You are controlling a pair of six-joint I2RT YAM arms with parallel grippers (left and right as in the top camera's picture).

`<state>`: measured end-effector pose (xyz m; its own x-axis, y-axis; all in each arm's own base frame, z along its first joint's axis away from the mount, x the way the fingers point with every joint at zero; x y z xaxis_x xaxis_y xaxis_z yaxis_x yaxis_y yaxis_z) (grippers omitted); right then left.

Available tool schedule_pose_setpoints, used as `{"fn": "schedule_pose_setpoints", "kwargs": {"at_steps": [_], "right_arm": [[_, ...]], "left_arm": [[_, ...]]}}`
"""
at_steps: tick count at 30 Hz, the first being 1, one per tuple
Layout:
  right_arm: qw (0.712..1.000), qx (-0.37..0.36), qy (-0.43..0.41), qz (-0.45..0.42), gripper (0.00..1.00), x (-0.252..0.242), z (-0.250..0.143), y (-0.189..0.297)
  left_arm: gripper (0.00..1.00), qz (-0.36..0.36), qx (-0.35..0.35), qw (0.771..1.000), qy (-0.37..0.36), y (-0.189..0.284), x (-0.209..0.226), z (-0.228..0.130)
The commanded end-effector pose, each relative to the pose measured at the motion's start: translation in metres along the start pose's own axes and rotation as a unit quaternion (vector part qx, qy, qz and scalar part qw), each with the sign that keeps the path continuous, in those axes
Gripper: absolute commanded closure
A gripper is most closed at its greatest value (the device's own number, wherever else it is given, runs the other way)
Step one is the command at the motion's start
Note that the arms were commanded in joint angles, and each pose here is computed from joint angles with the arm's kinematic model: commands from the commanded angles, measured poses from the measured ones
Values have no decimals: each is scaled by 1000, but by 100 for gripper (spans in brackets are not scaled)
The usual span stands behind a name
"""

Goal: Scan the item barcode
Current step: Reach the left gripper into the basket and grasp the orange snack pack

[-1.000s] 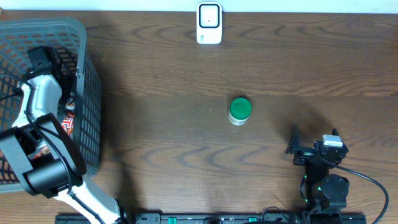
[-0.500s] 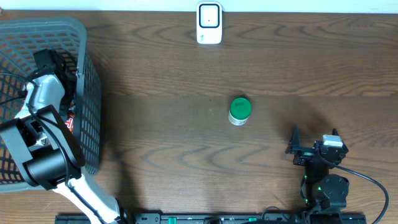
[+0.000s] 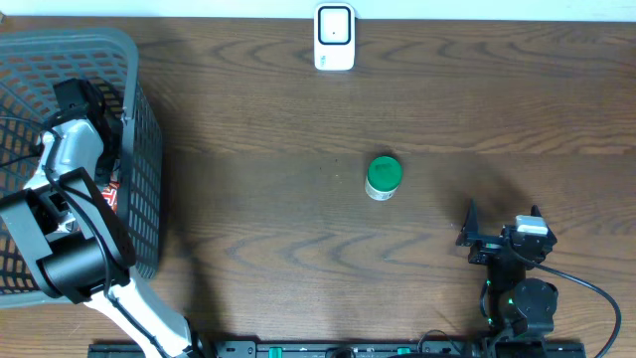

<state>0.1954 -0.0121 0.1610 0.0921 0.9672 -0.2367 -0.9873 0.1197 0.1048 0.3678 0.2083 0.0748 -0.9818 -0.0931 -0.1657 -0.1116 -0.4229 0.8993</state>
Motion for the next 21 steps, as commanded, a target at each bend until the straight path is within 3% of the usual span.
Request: {"fn": "schedule_pose_setpoints", "kwargs": {"at_steps": [1,12,17,21], "right_arm": [[1000,3,6,-5,1,-1,-2,0],[1000,3,6,-5,1,-1,-2,0],[1000,3,6,-5,1,-1,-2,0],[1000,3,6,-5,1,-1,-2,0]], "left_arm": [[48,17,-1,1000,-9,-10,8,3],[53,28,-3,1000,-11,-8,19,23],[53,-5,-17,1000,-25,20,13,36],[53,-50,-41,997,-32,70,11,55]]}}
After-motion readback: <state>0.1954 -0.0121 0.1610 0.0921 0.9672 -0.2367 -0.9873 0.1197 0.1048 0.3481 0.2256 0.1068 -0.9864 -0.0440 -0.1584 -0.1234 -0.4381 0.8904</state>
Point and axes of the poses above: each gripper's point midway between its finger pads, its own y axis back along the fingers, its own x axis along the line the jaws close on, z = x × y, the point moved 5 cm from there along y, back along the fingers, and after that the axes turned 13 degrees about y, right-handed, at the moved point
